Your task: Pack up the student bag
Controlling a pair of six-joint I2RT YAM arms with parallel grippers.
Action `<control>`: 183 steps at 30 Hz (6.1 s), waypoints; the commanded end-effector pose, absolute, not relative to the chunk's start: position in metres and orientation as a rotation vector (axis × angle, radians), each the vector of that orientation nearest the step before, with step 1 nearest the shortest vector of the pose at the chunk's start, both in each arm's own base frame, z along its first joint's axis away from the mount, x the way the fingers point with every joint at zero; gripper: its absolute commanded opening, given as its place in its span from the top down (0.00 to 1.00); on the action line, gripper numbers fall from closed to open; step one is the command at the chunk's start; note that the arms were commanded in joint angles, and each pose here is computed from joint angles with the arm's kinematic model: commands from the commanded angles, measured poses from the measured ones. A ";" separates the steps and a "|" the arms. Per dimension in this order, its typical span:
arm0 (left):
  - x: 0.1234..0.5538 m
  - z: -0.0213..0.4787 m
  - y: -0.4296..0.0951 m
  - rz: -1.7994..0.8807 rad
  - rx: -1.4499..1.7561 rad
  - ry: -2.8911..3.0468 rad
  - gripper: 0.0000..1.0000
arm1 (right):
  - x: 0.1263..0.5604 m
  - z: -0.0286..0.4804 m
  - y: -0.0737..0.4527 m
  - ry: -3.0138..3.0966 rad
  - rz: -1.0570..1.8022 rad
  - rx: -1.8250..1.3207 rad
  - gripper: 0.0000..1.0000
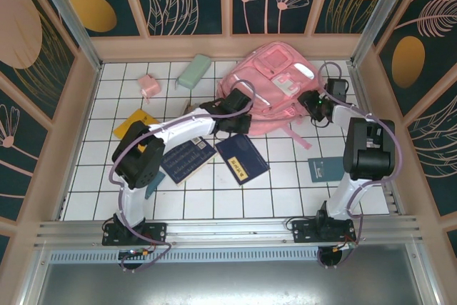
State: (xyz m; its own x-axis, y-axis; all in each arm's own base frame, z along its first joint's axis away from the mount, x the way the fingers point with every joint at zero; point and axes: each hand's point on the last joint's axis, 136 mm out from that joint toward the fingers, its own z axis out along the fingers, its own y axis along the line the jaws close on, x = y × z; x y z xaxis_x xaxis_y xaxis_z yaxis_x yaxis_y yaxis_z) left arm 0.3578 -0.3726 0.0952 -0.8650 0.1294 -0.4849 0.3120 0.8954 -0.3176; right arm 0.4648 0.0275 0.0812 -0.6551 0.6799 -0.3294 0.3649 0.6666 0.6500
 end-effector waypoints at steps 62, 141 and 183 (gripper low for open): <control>0.330 0.122 -0.382 -0.503 0.555 2.636 1.00 | 0.462 0.111 -0.002 2.242 0.495 0.852 1.00; 0.335 0.097 -0.406 -0.566 0.567 2.671 1.00 | 0.380 0.137 -0.021 2.198 0.580 0.911 1.00; 0.383 0.088 -0.362 -0.557 0.406 2.693 1.00 | 0.357 0.133 0.000 2.258 0.570 0.876 0.35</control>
State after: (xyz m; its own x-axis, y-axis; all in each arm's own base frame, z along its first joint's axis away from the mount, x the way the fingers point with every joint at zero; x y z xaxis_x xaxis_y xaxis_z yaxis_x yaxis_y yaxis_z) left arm 0.3839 -0.3486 0.0737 -0.8938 0.2177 -0.3921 0.3410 0.8978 -0.2787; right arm 0.3625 -0.0140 0.1191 -0.5698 0.7245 -0.3880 0.4592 0.6722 0.5807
